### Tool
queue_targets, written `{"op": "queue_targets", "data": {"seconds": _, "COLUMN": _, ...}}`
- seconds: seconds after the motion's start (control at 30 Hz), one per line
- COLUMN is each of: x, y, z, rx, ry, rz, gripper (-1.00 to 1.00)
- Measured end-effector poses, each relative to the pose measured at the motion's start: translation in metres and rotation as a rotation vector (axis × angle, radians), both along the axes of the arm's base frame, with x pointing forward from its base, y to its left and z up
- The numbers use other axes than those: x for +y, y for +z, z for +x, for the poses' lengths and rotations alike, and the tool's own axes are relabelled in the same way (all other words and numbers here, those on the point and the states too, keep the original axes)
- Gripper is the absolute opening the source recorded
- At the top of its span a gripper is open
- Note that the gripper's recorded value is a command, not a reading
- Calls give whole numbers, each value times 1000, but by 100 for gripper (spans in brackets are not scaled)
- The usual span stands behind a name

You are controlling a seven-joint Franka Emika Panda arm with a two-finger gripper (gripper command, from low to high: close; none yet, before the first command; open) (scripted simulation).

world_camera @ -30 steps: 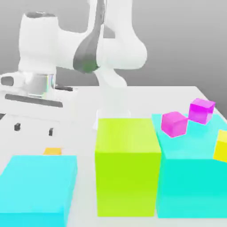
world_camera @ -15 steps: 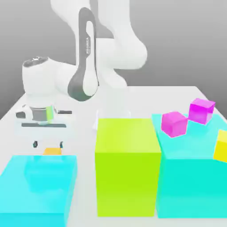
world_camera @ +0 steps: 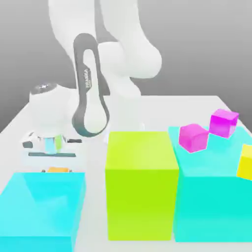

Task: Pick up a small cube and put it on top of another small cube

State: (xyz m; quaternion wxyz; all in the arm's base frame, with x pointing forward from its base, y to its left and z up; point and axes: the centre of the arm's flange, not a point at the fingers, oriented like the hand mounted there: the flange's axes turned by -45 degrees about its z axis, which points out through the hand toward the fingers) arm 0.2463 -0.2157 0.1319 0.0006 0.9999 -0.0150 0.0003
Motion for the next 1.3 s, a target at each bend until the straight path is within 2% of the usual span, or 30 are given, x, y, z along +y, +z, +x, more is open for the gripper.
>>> {"op": "queue_targets", "data": {"seconds": 0.8, "x": -1, "y": 65, "z": 1, "rx": 0, "ry": -2, "rz": 0, "gripper": -100}}
{"op": "queue_targets", "data": {"seconds": 0.9, "x": 19, "y": 75, "z": 40, "rx": -8, "ry": 178, "rz": -1, "gripper": -100}}
{"op": "queue_targets", "data": {"seconds": 1.07, "x": 51, "y": 112, "z": 114, "rx": 38, "ry": 391, "rz": -40, "gripper": -100}}
{"op": "queue_targets", "data": {"seconds": 1.3, "x": 110, "y": 183, "z": 195, "rx": 133, "ry": 605, "rz": -207, "gripper": -100}}
